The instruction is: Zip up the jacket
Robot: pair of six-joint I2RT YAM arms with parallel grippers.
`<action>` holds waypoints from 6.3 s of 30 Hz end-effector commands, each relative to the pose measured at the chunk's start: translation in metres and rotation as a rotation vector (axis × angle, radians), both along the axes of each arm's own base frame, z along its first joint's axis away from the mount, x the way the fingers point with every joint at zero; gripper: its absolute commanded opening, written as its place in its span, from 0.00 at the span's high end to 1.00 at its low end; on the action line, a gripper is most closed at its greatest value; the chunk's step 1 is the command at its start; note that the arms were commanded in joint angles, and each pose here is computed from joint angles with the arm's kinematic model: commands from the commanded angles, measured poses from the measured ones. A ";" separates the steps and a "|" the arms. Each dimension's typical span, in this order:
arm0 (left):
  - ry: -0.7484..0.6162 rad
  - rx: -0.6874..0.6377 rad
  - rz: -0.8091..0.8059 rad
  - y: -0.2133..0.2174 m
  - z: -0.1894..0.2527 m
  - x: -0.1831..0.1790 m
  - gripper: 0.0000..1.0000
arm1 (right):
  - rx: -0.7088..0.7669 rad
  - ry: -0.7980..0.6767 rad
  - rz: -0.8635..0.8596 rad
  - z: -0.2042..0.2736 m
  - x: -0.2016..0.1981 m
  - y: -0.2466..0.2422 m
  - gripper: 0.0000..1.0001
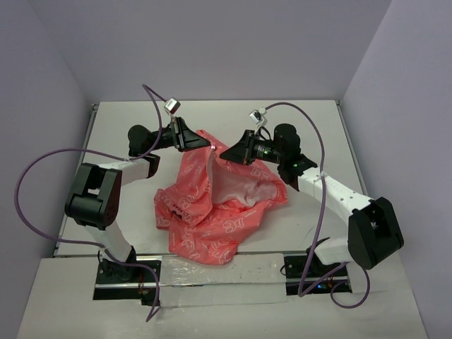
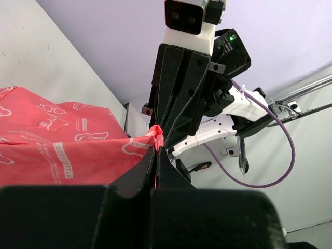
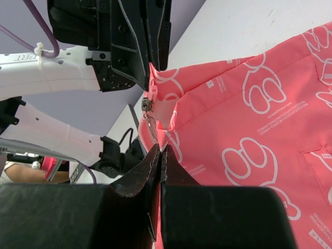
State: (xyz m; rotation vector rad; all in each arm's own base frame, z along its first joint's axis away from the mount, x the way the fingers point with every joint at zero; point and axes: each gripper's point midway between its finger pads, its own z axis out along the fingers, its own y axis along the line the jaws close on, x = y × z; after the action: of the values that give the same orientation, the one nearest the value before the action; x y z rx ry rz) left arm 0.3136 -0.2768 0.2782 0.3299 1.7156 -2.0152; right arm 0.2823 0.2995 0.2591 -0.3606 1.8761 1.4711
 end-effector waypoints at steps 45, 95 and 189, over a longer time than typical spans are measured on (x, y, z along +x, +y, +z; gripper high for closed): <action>-0.252 -0.077 0.012 0.002 0.027 -0.014 1.00 | 0.105 -0.095 -0.029 0.037 -0.002 0.000 1.00; -0.242 -0.083 0.006 0.001 0.026 -0.016 1.00 | 0.078 -0.090 -0.043 0.035 0.005 0.000 1.00; -0.213 0.088 0.139 -0.014 -0.012 -0.027 1.00 | 0.312 -0.135 -0.313 0.098 0.023 -0.031 1.00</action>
State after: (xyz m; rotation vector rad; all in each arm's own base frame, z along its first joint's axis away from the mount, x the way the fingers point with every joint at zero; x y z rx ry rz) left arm 0.3041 -0.2890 0.2769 0.3370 1.6138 -1.7573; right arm 0.3035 0.2828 0.2893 -0.0179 1.7526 1.4508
